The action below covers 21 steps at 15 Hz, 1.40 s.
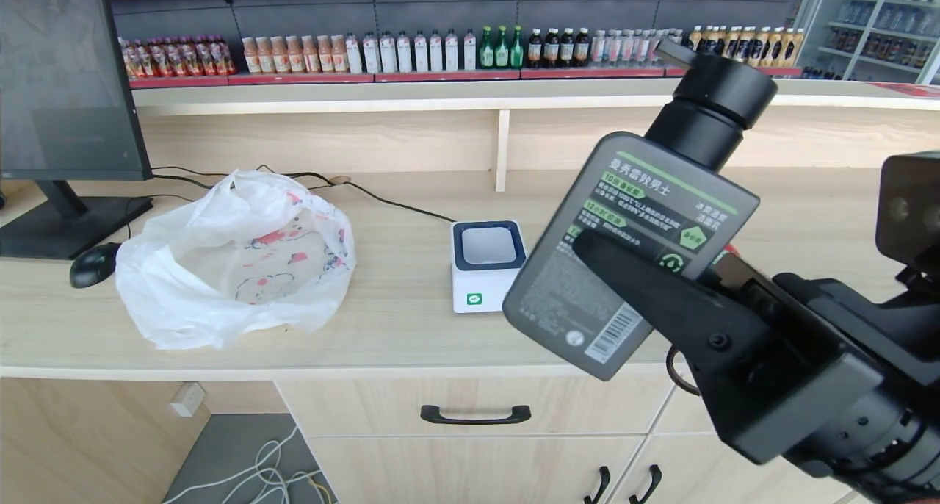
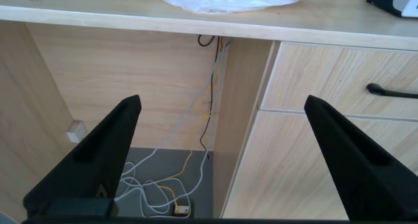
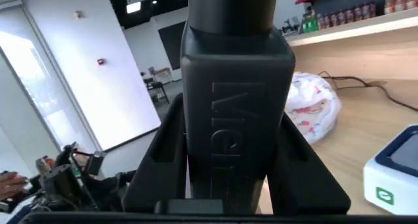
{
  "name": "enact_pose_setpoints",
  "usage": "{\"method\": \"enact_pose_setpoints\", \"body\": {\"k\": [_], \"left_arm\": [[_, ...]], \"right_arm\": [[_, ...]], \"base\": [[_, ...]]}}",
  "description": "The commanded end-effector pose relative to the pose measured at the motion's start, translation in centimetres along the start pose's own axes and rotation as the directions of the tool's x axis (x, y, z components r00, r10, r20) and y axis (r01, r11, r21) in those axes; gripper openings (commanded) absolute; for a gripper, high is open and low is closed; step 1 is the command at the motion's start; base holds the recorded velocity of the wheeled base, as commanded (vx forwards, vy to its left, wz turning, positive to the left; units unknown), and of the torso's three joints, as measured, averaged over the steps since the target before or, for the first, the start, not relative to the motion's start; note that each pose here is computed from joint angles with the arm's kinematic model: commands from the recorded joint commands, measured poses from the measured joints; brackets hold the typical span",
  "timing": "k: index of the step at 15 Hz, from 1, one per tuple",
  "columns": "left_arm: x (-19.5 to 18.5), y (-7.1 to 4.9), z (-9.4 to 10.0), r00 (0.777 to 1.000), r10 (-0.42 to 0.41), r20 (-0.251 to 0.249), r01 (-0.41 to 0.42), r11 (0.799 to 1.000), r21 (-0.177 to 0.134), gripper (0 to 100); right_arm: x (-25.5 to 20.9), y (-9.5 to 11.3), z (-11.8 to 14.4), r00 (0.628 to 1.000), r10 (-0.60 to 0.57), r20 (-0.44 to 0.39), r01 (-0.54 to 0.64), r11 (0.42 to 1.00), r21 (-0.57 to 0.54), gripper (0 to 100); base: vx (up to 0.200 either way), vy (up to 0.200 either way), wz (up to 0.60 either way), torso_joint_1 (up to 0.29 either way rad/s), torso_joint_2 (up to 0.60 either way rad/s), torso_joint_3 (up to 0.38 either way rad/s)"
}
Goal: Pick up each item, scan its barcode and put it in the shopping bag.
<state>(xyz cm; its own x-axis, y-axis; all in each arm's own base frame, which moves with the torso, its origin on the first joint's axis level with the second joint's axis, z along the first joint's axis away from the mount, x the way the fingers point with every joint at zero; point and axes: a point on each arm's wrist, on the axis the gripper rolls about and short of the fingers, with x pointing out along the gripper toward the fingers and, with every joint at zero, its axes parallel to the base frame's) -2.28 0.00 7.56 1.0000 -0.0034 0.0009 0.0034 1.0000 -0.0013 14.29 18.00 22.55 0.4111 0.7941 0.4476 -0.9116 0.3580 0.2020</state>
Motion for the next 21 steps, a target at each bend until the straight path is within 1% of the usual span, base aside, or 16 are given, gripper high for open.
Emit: {"method": "enact_pose_setpoints", "body": {"k": [1, 2, 3, 5, 6, 7, 8, 9, 10, 12, 14, 15, 16, 18, 20, 21], "left_arm": [[0.0, 0.0, 0.0, 1.000, 0.000, 0.001, 0.000, 1.000, 0.000, 100], [0.0, 0.0, 0.0, 1.000, 0.000, 0.001, 0.000, 1.000, 0.000, 100], [0.0, 0.0, 0.0, 1.000, 0.000, 0.001, 0.000, 1.000, 0.000, 100], [0.0, 0.0, 0.0, 1.000, 0.000, 0.001, 0.000, 1.000, 0.000, 100], [0.0, 0.0, 0.0, 1.000, 0.000, 0.001, 0.000, 1.000, 0.000, 100], [0.0, 0.0, 0.0, 1.000, 0.000, 0.001, 0.000, 1.000, 0.000, 100], [0.0, 0.0, 0.0, 1.000, 0.000, 0.001, 0.000, 1.000, 0.000, 100], [0.0, 0.0, 0.0, 1.000, 0.000, 0.001, 0.000, 1.000, 0.000, 100], [0.0, 0.0, 0.0, 1.000, 0.000, 0.001, 0.000, 1.000, 0.000, 100], [0.0, 0.0, 0.0, 1.000, 0.000, 0.001, 0.000, 1.000, 0.000, 100], [0.0, 0.0, 0.0, 1.000, 0.000, 0.001, 0.000, 1.000, 0.000, 100], [0.0, 0.0, 0.0, 1.000, 0.000, -0.001, 0.000, 1.000, 0.007, 100], [0.0, 0.0, 0.0, 1.000, 0.000, -0.001, 0.000, 1.000, 0.006, 100], [0.0, 0.0, 0.0, 1.000, 0.000, -0.001, 0.000, 1.000, 0.003, 100], [0.0, 0.0, 0.0, 1.000, 0.000, -0.001, 0.000, 1.000, 0.001, 100], [0.0, 0.0, 0.0, 1.000, 0.000, -0.001, 0.000, 1.000, 0.001, 100]], "right_arm": [[-0.3, -1.5, 0.6, 0.998, -0.062, 0.021, 0.063, 0.994, -0.090, 0], [-0.4, -1.8, 0.7, 0.997, -0.073, 0.022, 0.075, 0.990, -0.119, 0], [-0.8, -2.6, 0.9, 0.994, -0.108, 0.026, 0.111, 0.972, -0.205, 0], [-1.5, -3.3, 1.2, 0.982, -0.186, 0.045, 0.191, 0.932, -0.309, 0], [-2.0, -3.6, 0.8, 0.968, -0.249, 0.043, 0.248, 0.905, -0.345, 0], [-3.4, -3.9, -0.2, 0.940, -0.341, 0.009, 0.318, 0.867, -0.384, 0], [-4.2, -3.9, -0.6, 0.925, -0.379, -0.007, 0.342, 0.843, -0.415, 0], [-4.7, -4.0, -0.4, 0.916, -0.401, -0.003, 0.358, 0.822, -0.443, 0], [-4.9, -4.7, 0.0, 0.894, -0.446, 0.027, 0.407, 0.787, -0.464, 0], [-5.3, -6.1, 0.8, 0.841, -0.535, 0.085, 0.505, 0.717, -0.481, 0], [-5.9, -6.7, 1.2, 0.817, -0.567, 0.102, 0.538, 0.687, -0.488, 0], [-6.3, -7.4, 1.8, 0.794, -0.594, 0.128, 0.573, 0.662, -0.483, 0], [-6.8, -7.8, 1.8, 0.777, -0.616, 0.130, 0.596, 0.654, -0.466, 0], [-7.6, -8.9, 2.3, 0.736, -0.659, 0.155, 0.642, 0.605, -0.471, 0], [-8.1, -9.5, 2.8, 0.707, -0.685, 0.179, 0.672, 0.569, -0.475, 0], [-8.1, -9.6, 3.1, 0.704, -0.685, 0.191, 0.676, 0.563, -0.475, 0]], "base": [[0.000, 0.000, 0.00, 0.000, 0.00, 0.000], [0.000, 0.000, 0.00, 0.000, 0.00, 0.000], [0.000, 0.000, 0.00, 0.000, 0.00, 0.000], [0.000, 0.000, 0.00, 0.000, 0.00, 0.000], [0.000, 0.000, 0.00, 0.000, 0.00, 0.000], [0.000, 0.000, 0.00, 0.000, 0.00, 0.000], [0.000, 0.000, 0.00, 0.000, 0.00, 0.000], [0.000, 0.000, 0.00, 0.000, 0.00, 0.000], [0.000, 0.000, 0.00, 0.000, 0.00, 0.000], [0.000, 0.000, 0.00, 0.000, 0.00, 0.000], [0.000, 0.000, 0.00, 0.000, 0.00, 0.000], [0.000, 0.000, 0.00, 0.000, 0.00, 0.000], [0.000, 0.000, 0.00, 0.000, 0.00, 0.000], [0.000, 0.000, 0.00, 0.000, 0.00, 0.000], [0.000, 0.000, 0.00, 0.000, 0.00, 0.000], [0.000, 0.000, 0.00, 0.000, 0.00, 0.000]]}}
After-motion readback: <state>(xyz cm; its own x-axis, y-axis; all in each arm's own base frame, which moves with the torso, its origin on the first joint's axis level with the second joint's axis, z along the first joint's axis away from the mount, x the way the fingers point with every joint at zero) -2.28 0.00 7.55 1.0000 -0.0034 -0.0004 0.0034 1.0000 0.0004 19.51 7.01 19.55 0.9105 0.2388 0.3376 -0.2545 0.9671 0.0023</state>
